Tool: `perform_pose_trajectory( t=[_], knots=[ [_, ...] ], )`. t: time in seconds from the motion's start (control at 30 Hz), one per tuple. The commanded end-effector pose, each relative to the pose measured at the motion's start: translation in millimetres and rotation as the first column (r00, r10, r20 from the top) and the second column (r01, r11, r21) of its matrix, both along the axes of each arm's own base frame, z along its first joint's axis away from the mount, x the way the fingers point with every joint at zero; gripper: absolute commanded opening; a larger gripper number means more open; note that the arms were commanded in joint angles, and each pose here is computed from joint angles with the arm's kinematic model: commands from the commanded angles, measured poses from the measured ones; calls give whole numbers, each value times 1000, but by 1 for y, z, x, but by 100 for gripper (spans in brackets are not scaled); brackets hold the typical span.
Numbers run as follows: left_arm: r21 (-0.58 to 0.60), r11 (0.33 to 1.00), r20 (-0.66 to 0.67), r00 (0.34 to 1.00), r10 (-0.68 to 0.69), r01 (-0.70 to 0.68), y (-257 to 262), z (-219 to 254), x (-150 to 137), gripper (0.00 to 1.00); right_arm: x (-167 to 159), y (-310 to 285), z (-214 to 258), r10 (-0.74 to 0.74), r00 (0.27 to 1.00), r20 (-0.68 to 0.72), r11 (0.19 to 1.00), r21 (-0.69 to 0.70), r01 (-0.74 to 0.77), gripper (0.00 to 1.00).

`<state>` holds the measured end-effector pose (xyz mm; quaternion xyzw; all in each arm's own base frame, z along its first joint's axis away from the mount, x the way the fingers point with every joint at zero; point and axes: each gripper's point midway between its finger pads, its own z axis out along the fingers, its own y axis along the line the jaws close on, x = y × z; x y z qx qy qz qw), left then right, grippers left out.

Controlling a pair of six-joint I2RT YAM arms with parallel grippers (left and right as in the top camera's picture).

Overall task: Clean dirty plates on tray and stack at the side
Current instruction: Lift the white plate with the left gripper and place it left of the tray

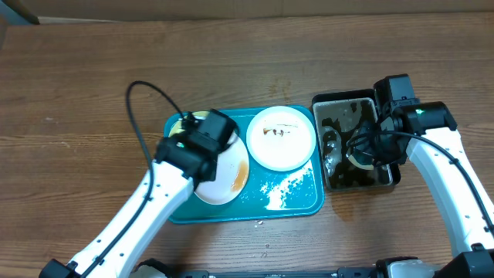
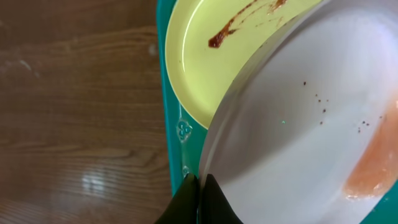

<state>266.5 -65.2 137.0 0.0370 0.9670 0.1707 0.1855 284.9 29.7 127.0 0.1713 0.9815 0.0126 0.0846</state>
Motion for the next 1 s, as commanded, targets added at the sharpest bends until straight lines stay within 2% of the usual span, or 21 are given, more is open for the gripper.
perform_pose_trajectory(
  t=[0.0,0.1,0.3,0.57,0.97],
  knots=[
    [112,994,141,989,-32,16,0,30,11,4,1,-2,4,-1,1000,22,1000,-5,1,4],
    [186,981,203,975,-92,54,-9,41,14,4,1,-2,4,-1,1000,22,1000,-5,1,4],
    [258,960,295,937,-185,108,-31,58,16,4,1,-2,4,0,1000,21,1000,-5,1,4],
    [347,927,359,893,-270,141,-47,75,12,4,0,-2,4,-1,1000,21,1000,-5,1,4],
    [370,918,373,883,-286,141,-48,79,11,4,0,-2,4,-1,1000,20,1000,-5,1,4]
  ],
)
